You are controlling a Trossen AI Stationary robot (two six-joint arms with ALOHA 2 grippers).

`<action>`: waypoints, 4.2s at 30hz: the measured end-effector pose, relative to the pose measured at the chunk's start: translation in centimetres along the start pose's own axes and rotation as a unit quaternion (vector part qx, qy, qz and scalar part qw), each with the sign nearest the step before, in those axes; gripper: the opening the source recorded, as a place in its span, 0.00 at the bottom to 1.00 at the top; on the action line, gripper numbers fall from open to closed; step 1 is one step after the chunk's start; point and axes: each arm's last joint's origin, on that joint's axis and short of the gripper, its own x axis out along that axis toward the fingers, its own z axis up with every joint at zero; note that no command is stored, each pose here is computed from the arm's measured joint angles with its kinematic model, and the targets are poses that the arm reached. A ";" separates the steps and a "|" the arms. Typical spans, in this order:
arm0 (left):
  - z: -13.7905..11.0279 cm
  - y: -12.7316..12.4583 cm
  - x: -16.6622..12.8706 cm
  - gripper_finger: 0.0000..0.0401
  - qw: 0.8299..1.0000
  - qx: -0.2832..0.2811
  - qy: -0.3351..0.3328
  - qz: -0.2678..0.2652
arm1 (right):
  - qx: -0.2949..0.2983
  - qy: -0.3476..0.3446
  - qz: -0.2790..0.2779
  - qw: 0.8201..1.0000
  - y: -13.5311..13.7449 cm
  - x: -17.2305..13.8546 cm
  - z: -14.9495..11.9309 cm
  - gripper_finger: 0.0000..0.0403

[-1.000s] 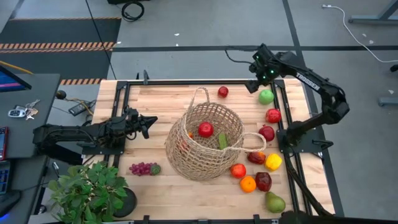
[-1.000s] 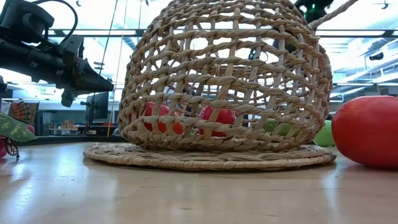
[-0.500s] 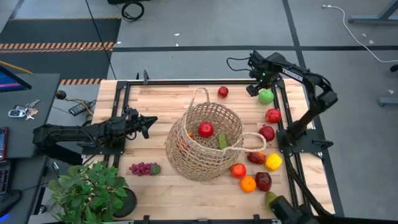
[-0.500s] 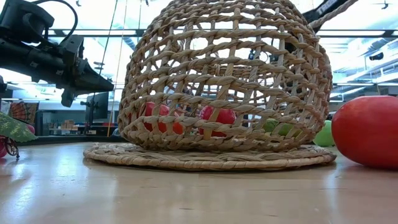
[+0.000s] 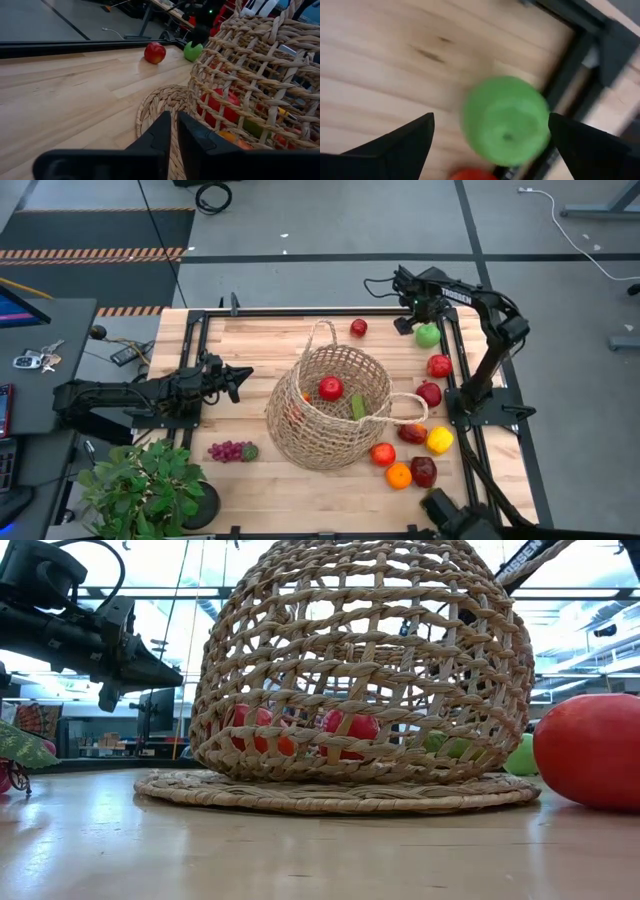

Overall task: Build produce basket
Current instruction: Put the red apple into the brown basket

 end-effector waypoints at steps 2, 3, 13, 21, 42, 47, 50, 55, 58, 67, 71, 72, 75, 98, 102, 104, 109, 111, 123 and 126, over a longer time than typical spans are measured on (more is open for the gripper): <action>0.0 0.0 0.0 0.10 1.000 0.000 0.000 0.000 | -0.010 -0.027 0.030 0.999 0.7 -0.4 0.3 0.98; 0.0 0.0 0.0 0.10 1.000 0.000 0.000 0.000 | -0.010 -0.049 0.051 0.997 1.0 -0.7 0.5 0.98; 0.0 0.0 0.0 0.08 1.000 0.000 0.000 0.000 | -0.034 -0.221 0.238 0.945 3.9 -2.3 3.8 0.98; 0.0 0.0 0.0 0.10 1.000 -0.001 0.000 0.000 | -0.118 -0.308 0.258 0.908 6.7 -1.9 5.7 0.98; 0.0 0.0 0.0 0.09 1.000 -0.001 0.000 0.000 | -0.252 -0.246 0.236 0.906 10.5 2.5 5.5 0.98; 0.0 0.0 0.0 0.08 1.000 -0.001 0.000 0.000 | -0.269 -0.228 0.226 0.908 10.4 2.9 5.3 0.94; 0.0 0.0 0.0 0.09 1.000 0.000 0.000 0.000 | -0.274 -0.219 0.216 0.911 10.4 3.1 5.1 0.88; 0.0 0.0 0.0 0.10 1.000 0.000 0.000 0.000 | -0.272 -0.226 0.217 0.910 10.4 3.0 5.2 0.76; 0.0 0.0 0.0 0.09 1.000 0.000 0.000 0.000 | -0.273 -0.228 0.217 0.909 10.4 3.0 5.3 0.71; 0.0 0.0 0.0 0.09 1.000 0.000 0.000 0.000 | -0.270 -0.193 0.252 0.909 10.3 2.6 4.7 0.69; 0.0 0.0 0.0 0.10 1.000 0.000 0.000 0.000 | -0.277 -0.218 0.273 0.895 10.2 0.3 4.5 0.69; 0.0 0.0 0.0 0.10 1.000 0.000 0.000 0.000 | -0.278 -0.228 0.278 0.891 10.0 -0.4 4.5 0.69; 0.0 0.0 0.0 0.09 1.000 0.000 0.000 0.000 | -0.283 -0.255 0.294 0.876 9.5 -2.5 4.1 0.69; 0.0 0.0 0.0 0.08 1.000 0.000 0.000 0.000 | -0.217 -0.292 0.685 0.632 5.7 -19.1 -1.5 0.69; 0.0 0.0 0.0 0.09 1.000 0.000 0.000 0.000 | -0.199 -0.267 0.716 0.614 6.2 -20.5 -2.4 0.70; 0.0 0.0 0.0 0.10 1.000 0.000 0.000 0.000 | -0.193 -0.254 0.725 0.611 6.6 -20.9 -2.7 0.70; 0.0 0.0 0.0 0.10 1.000 0.000 0.000 0.000 | -0.185 -0.233 0.730 0.615 8.2 -21.2 -3.6 0.70; 0.0 0.0 0.0 0.09 1.000 0.000 0.000 0.000 | -0.192 -0.228 0.730 0.615 9.2 -21.3 -4.2 0.70; 0.0 0.0 0.0 0.10 1.000 0.000 0.000 0.000 | -0.212 -0.207 0.730 0.616 13.4 -22.0 -7.6 0.70; 0.0 0.0 0.0 0.10 1.000 0.000 0.000 0.000 | -0.214 -0.175 0.729 0.626 14.2 -21.9 -8.6 0.70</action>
